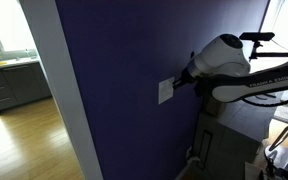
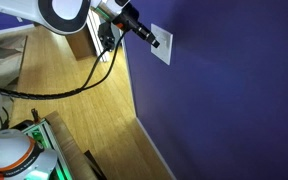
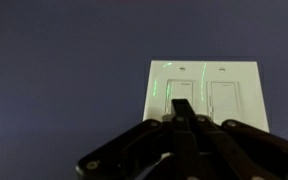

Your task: Flip the left light switch downwards, flip the right light switch upwards

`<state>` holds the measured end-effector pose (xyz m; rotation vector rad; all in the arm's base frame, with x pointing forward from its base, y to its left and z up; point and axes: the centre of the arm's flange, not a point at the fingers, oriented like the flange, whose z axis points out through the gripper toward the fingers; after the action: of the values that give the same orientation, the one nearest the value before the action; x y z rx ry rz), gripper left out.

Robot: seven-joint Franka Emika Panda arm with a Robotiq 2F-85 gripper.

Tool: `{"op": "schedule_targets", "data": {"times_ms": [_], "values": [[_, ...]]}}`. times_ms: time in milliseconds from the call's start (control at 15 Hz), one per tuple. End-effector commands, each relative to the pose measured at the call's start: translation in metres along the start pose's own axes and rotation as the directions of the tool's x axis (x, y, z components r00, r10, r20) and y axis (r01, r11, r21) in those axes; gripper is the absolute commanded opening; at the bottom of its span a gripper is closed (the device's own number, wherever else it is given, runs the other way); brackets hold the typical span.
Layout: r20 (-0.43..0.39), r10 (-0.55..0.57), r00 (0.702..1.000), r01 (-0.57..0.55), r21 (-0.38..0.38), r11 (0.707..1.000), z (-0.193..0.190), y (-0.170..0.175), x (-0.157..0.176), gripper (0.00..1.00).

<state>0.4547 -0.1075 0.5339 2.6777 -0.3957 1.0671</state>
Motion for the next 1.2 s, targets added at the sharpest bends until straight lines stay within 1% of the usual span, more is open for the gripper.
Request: {"op": "schedule_targets", "data": {"times_ms": [0,1133], "values": [[-0.004,-0.009,1.0,0.009,0.035,0.999,0.007,0.004,0.002,0.0],[-0.042,-0.015,0.999,0.018,0.083,0.996,0.015,0.002,0.013,0.0]]}}
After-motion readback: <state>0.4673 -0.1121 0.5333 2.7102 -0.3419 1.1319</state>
